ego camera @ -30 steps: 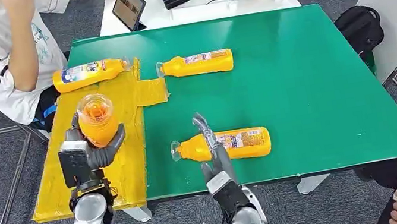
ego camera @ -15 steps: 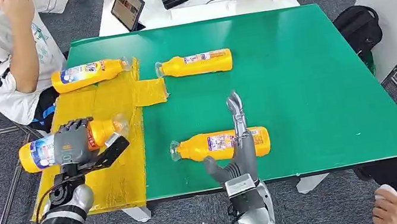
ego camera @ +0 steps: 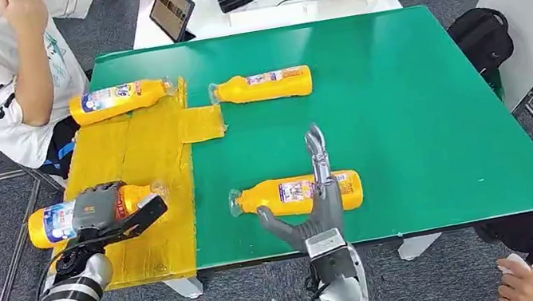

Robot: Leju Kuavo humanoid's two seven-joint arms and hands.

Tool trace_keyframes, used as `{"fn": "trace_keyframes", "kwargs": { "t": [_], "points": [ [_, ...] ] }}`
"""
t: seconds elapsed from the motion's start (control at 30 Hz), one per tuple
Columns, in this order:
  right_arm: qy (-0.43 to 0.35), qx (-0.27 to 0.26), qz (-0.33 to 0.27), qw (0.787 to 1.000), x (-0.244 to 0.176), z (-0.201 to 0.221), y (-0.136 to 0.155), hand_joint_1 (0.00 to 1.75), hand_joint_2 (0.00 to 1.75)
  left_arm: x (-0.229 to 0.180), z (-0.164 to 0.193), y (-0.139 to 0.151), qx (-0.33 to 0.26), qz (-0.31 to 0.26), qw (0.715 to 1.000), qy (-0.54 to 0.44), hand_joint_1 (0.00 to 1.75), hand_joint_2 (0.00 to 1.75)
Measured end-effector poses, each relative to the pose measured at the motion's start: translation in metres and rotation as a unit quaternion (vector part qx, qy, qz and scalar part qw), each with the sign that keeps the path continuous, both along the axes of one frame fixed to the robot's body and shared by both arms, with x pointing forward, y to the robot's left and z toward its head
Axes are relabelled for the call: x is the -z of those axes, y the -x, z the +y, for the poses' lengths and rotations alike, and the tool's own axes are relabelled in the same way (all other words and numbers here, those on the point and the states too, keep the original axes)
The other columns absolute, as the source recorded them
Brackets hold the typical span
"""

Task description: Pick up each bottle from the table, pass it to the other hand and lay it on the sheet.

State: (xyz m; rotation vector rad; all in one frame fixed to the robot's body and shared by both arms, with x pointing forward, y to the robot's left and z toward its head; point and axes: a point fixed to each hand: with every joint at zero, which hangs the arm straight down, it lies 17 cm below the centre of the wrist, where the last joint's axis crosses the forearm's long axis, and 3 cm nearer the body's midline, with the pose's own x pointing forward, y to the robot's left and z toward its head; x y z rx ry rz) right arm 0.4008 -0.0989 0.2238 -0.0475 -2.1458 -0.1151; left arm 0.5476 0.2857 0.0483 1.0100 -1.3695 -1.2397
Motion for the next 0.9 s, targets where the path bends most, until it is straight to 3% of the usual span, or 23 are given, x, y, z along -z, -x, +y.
{"fn": "trace_keyframes", "kwargs": {
  "t": [0.03,0.07,0.1,0.63,0.8,0.9],
  "points": [
    [0.000,0.000,0.000,1.000,0.000,0.000,0.000,0.00,1.75,0.000,0.000,0.000,0.000,0.001,1.000,0.001,0.16,1.75],
    [0.001,-0.002,0.003,1.000,0.002,0.001,0.000,0.00,1.75,0.002,0.001,0.000,-0.002,0.007,1.000,0.007,0.00,1.75],
    [0.004,-0.007,0.008,1.000,0.006,0.004,0.000,0.00,1.75,0.008,0.004,0.000,-0.006,0.025,0.999,0.024,0.00,0.00],
    [0.018,-0.037,0.039,0.998,0.028,0.023,-0.001,0.00,1.75,0.016,-0.001,0.003,0.000,0.089,0.981,0.171,0.00,0.00],
    [0.022,-0.041,0.042,0.998,0.031,0.026,-0.002,0.00,1.75,0.007,-0.011,0.002,0.008,0.092,0.957,0.274,0.00,0.00],
    [0.026,-0.042,0.045,0.998,0.035,0.027,-0.002,0.00,1.75,-0.015,-0.022,0.002,0.017,0.055,0.919,0.390,0.00,0.00]
  ]
}}
